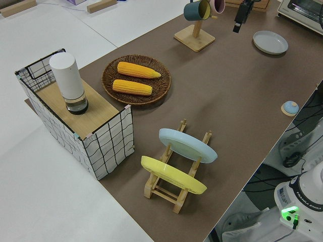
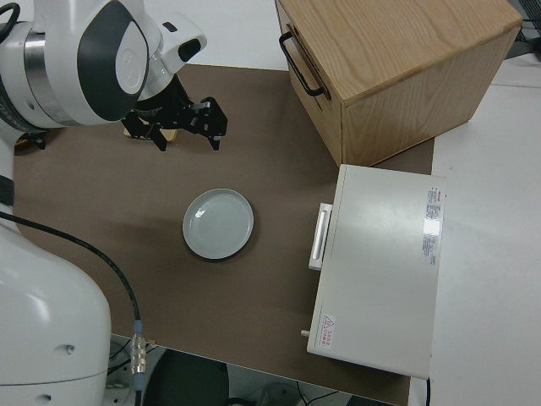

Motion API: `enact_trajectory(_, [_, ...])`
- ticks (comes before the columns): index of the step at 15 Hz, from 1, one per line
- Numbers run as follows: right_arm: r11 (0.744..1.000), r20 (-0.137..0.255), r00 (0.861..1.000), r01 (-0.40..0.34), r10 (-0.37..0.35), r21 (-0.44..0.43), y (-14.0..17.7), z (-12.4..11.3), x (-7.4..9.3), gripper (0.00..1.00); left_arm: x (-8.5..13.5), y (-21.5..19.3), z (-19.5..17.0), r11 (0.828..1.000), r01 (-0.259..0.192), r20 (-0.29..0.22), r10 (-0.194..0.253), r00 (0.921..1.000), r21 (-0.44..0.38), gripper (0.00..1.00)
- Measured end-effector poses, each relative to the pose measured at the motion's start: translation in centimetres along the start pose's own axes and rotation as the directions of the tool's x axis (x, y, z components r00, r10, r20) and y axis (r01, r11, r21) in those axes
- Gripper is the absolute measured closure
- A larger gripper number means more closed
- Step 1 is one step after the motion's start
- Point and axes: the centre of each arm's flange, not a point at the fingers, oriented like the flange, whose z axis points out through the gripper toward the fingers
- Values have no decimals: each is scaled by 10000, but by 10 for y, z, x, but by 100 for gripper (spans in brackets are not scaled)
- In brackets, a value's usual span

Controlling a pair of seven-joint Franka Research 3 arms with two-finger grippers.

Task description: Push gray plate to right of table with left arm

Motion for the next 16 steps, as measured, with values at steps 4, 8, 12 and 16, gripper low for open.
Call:
enact_trajectory(4, [10000,0,10000,0,0,0,0,0,0,1,18,-60,-6,9981,-608,151,610,9980,-117,0])
enact_trajectory(8, [10000,0,10000,0,0,0,0,0,0,1,23,-100,-4,9962,-855,254,859,9960,-157,0])
enact_trajectory(12, [10000,0,10000,0,0,0,0,0,0,1,29,-149,-1,9914,-1274,320,1283,9912,-307,0])
enact_trajectory(16, [10000,0,10000,0,0,0,0,0,0,1,32,-212,3,9855,-1522,75,1532,9882,-753,0])
